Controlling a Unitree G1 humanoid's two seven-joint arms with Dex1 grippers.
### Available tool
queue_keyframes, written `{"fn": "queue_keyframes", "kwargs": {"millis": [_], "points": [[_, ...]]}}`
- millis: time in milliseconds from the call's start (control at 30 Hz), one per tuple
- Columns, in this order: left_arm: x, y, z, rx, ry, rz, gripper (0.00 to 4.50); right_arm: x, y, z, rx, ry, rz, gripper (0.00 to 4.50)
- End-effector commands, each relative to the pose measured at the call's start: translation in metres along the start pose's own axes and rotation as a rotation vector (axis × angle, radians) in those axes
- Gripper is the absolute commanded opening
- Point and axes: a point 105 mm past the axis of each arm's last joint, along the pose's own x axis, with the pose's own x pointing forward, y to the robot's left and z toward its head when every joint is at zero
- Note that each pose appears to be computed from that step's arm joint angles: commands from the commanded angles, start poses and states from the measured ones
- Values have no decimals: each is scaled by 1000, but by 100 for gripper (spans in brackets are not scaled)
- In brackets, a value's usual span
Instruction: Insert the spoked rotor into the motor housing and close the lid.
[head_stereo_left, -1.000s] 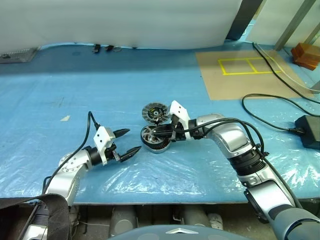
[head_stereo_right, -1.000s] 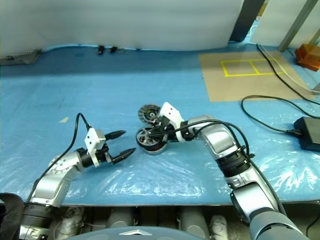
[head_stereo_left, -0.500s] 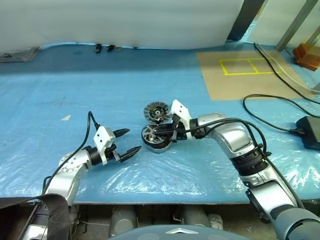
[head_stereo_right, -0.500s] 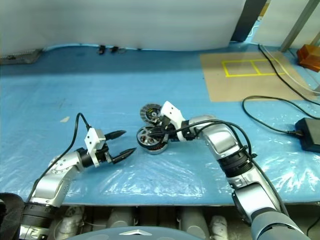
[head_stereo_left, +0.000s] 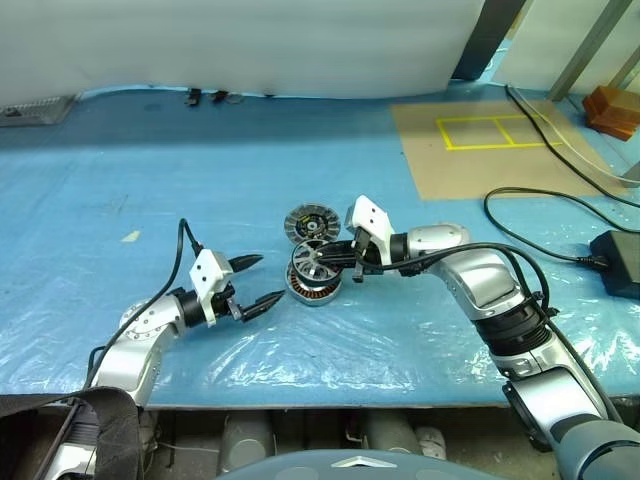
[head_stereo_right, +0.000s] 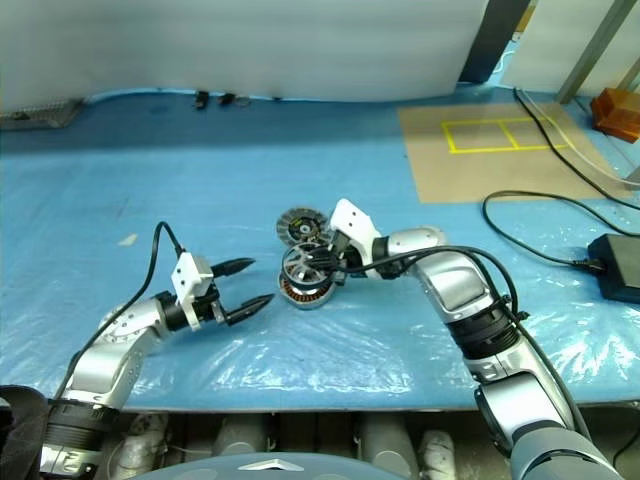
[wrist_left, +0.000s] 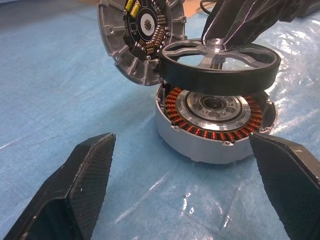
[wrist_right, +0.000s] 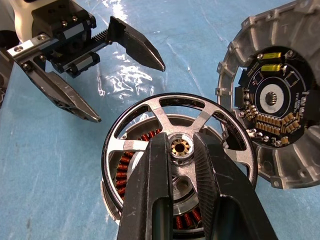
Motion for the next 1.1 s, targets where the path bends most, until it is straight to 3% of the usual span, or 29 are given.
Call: {"fn": "queue_keyframes", "kwargs": {"millis": [33, 1033, 1100], "points": [[0, 0, 6, 28, -8, -15, 450, 0, 2, 12, -51, -37, -10, 26], [4, 0, 7, 26, -11, -13, 450, 16, 11, -29, -53, 47, -45, 26], [5, 0, 7, 27, -12, -13, 450, 16, 10, -27, -54, 42, -46, 98]]}}
